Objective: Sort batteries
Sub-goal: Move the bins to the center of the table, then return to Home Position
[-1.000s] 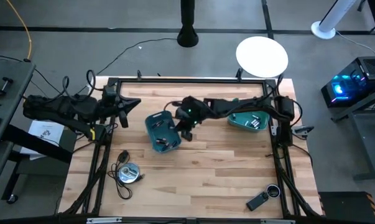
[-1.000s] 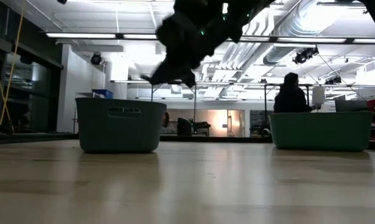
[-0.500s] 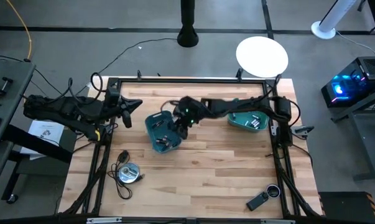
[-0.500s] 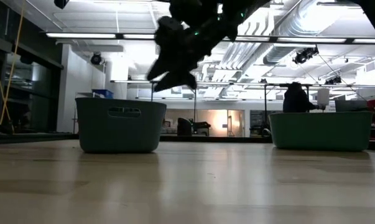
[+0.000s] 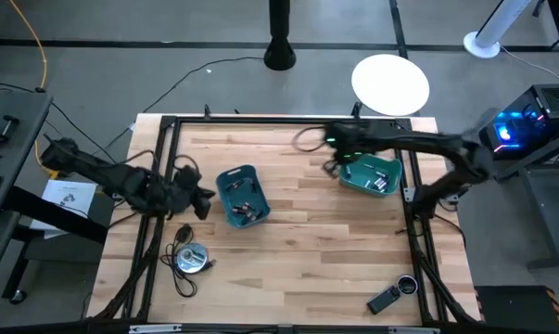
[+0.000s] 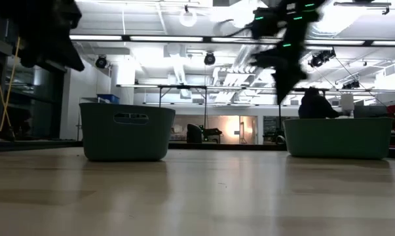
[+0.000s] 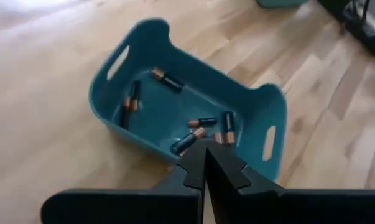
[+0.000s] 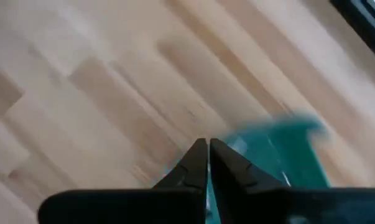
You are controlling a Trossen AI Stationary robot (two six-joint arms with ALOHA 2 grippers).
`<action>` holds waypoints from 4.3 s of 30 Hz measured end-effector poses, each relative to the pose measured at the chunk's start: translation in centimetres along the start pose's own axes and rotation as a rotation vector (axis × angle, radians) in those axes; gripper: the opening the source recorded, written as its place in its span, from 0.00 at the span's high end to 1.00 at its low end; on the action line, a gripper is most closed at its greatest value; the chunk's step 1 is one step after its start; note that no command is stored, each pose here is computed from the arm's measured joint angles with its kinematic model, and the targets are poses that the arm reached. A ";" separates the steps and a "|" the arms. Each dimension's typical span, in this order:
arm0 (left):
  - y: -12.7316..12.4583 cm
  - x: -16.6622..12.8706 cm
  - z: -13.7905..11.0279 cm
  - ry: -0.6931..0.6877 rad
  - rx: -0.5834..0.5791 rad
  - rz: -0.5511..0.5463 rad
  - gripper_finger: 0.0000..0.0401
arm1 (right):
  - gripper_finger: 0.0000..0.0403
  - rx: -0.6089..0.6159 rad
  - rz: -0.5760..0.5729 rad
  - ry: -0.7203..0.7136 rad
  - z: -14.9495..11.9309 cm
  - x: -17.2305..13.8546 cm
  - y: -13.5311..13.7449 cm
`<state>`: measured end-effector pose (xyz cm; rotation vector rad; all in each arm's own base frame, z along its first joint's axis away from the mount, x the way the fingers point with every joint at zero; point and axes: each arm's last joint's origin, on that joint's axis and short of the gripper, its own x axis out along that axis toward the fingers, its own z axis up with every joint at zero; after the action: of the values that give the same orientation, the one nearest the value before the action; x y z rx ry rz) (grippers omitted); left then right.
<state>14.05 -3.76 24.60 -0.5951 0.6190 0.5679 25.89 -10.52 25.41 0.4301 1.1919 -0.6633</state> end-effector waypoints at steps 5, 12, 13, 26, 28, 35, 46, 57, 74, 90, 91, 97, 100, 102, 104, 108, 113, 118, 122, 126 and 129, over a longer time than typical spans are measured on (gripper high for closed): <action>1.0 0.1 -1.8 -0.017 -0.108 0.068 1.00 | 0.99 0.293 -0.029 -0.029 -4.7 -0.8 -4.1; 3.4 1.7 -3.5 0.074 -0.231 0.248 1.00 | 1.00 0.435 0.055 -0.009 -5.9 2.8 -5.0; 3.5 2.1 -3.6 0.084 -0.255 0.257 1.00 | 1.00 0.446 0.069 -0.019 -5.7 3.3 -4.8; 4.5 7.5 -5.0 0.083 -0.436 0.219 1.00 | 1.00 0.454 0.123 0.007 -3.6 7.8 -3.3; 4.5 8.0 -4.7 0.058 -0.440 0.232 1.00 | 1.00 0.447 0.156 -0.001 -3.5 8.0 -2.5; 4.5 10.1 -3.1 -0.012 -0.397 0.211 1.00 | 1.00 0.428 0.266 -0.072 -3.1 8.4 1.0; 3.8 14.2 -1.6 -0.070 -0.443 0.075 1.00 | 1.00 0.488 0.453 -0.145 -3.2 10.0 7.1; 3.4 14.6 -1.4 -0.123 -0.533 0.046 1.00 | 1.00 0.624 0.578 -0.177 -4.4 10.9 11.6; 2.4 14.3 -1.5 -0.253 -0.626 0.030 1.00 | 1.00 0.621 0.568 -0.320 -0.6 8.3 12.4; 2.2 14.3 -1.4 -0.251 -0.637 0.010 1.00 | 1.00 0.473 0.574 -0.129 -0.9 8.8 11.7; 2.3 14.3 -1.4 -0.262 -0.638 0.017 1.00 | 1.00 0.469 0.571 -0.127 -1.0 8.8 11.7; 2.7 14.4 -1.0 -0.296 -0.640 0.047 1.00 | 1.00 0.443 0.588 -0.140 -0.9 8.2 11.6; 3.0 14.4 -0.7 -0.305 -0.624 0.066 1.00 | 1.00 0.421 0.579 -0.145 -0.9 7.3 11.0; 3.4 14.3 -0.5 -0.310 -0.614 0.088 1.00 | 1.00 0.403 0.558 -0.142 -0.9 6.6 10.4; 3.8 14.0 0.0 -0.310 -0.604 0.093 1.00 | 1.00 0.388 0.525 -0.151 -1.0 5.6 9.5; 3.5 12.1 1.4 -0.273 -0.432 -0.038 1.00 | 1.00 0.320 0.466 -0.195 -1.4 2.7 7.5; 1.7 6.8 3.3 -0.368 -0.183 -0.408 1.00 | 1.00 0.259 0.471 -0.354 -2.5 -3.1 5.0; 0.8 1.9 4.0 -0.577 -0.058 -0.636 1.00 | 1.00 0.267 0.517 -0.564 -4.1 -8.4 2.7; 0.8 0.6 3.4 -0.619 -0.009 -0.658 1.00 | 1.00 0.294 0.544 -0.683 -5.6 -11.3 1.4; 1.6 1.6 1.5 -0.597 0.002 -0.668 1.00 | 1.00 0.301 0.567 -0.754 -6.9 -13.1 0.9; 2.6 2.0 0.3 -0.651 -0.038 -0.730 1.00 | 1.00 0.304 0.581 -0.774 -7.5 -13.8 0.9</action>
<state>13.84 -1.22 22.59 -0.5813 -0.2352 0.0586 18.18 -1.79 35.93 0.6612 0.2027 -0.4284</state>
